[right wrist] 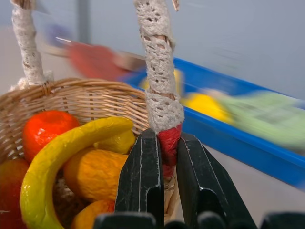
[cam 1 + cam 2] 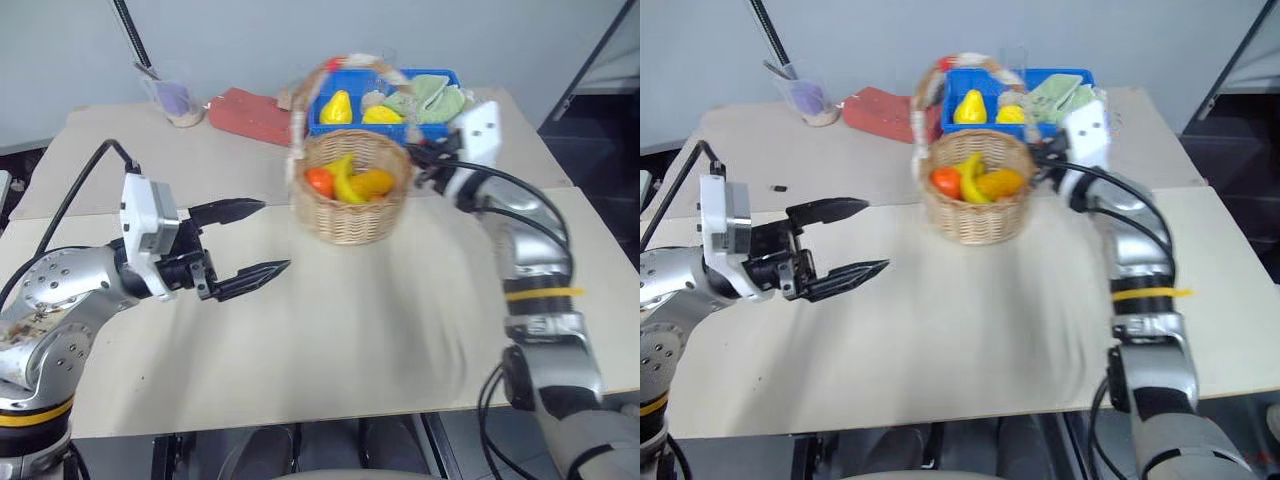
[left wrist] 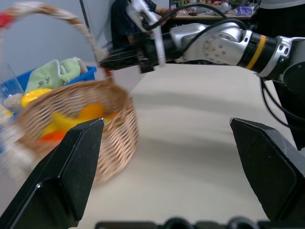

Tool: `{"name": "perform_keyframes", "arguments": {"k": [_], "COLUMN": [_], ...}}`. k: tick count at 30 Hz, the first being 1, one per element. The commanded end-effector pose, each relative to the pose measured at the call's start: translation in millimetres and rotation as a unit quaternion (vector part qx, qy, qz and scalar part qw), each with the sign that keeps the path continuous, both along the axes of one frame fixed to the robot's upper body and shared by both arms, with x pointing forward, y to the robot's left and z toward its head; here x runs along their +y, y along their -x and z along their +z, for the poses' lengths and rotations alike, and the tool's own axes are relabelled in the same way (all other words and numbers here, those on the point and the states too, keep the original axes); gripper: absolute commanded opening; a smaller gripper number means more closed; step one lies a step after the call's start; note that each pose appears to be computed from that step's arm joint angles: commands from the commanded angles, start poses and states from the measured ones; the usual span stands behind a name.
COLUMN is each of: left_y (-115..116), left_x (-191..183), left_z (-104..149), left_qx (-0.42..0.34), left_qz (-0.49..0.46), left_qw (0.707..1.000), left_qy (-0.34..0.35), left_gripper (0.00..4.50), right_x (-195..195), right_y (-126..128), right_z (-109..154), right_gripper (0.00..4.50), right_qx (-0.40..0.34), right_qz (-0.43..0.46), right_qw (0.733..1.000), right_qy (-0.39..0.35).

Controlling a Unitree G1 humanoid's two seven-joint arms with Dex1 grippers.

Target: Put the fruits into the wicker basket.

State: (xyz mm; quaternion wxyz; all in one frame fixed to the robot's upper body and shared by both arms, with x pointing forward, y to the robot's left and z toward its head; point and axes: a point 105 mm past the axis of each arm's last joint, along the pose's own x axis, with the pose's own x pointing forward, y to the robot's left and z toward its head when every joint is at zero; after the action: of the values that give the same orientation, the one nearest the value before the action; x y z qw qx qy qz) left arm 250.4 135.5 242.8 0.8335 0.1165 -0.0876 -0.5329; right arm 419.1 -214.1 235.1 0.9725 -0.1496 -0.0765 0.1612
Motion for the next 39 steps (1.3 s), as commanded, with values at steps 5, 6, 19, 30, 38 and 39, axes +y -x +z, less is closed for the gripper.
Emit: {"name": "perform_keyframes", "arguments": {"k": [5, 6, 19, 30, 38, 39], "left_y": [-2, -2, -14, 15, 23, 23], "left_x": [-2, -2, 32, 131, 143, 143], "left_z": [5, 5, -12, -79, -81, -81], "left_qx": [-0.016, -0.016, -0.020, 0.110, 0.120, 0.121], "left_qz": [-0.006, -0.007, 0.103, 0.291, 0.311, 0.311], "left_qw": [1.000, 1.000, 0.994, 0.933, 0.927, 0.927], "left_qy": [0.002, 0.002, -0.042, -0.179, -0.173, -0.173], "left_gripper": [4.50, 4.50, 4.50, 4.50, 4.50, 4.50], "right_x": [-49, -50, -58, -20, -23, -23], "right_y": [13, 13, 52, 112, 115, 114], "right_z": [12, 12, 22, -26, -40, -40], "right_gripper": [0.06, 0.06, 3.80, 3.80, 3.80, 3.80], "right_qx": [-0.026, -0.025, 0.009, 0.167, 0.205, 0.206], "right_qz": [-0.072, -0.074, -0.017, 0.198, 0.221, 0.222], "right_qw": [0.997, 0.996, 1.000, 0.953, 0.937, 0.937], "right_qy": [-0.026, -0.035, 0.009, 0.155, 0.175, 0.175]}}
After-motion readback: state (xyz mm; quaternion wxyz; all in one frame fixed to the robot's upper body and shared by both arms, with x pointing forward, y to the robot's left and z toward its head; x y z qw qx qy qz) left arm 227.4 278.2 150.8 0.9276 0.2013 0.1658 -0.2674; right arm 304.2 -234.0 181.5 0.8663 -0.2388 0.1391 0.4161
